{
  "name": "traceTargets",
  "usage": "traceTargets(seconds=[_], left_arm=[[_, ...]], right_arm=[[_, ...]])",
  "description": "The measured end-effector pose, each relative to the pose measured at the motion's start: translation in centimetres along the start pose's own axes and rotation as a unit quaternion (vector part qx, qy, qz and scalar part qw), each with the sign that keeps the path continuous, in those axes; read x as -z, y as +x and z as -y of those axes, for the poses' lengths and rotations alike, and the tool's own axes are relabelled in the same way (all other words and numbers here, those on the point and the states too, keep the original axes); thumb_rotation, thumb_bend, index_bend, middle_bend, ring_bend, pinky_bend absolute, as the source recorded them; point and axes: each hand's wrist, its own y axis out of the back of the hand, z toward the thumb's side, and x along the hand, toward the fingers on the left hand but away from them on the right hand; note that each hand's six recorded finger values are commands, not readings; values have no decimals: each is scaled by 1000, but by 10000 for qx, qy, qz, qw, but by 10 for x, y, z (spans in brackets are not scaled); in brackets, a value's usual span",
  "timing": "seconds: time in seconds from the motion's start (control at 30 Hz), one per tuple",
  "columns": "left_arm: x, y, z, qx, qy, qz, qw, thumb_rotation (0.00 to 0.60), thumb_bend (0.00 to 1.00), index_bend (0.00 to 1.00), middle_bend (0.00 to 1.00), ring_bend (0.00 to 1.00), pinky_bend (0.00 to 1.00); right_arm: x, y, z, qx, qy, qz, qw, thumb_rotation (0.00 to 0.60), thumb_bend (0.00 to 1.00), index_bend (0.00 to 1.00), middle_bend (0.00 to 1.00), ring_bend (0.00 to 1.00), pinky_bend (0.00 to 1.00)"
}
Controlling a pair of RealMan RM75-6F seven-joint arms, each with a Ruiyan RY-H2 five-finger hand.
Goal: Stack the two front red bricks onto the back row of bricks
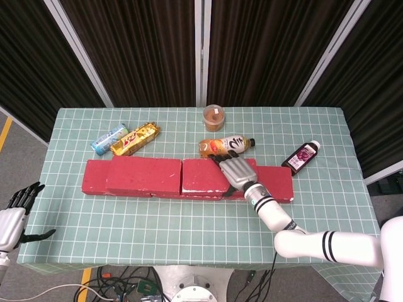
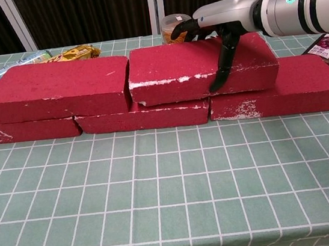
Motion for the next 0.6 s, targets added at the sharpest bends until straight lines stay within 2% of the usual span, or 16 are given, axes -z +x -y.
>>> traceTargets(seconds=[0.6], left_arm=[[5, -1, 3, 31, -94, -46, 9999, 600, 20, 22, 0, 0, 0]], right_arm=[[-5, -4, 2, -97, -109, 73, 9999, 600, 47, 0, 210, 192, 0]])
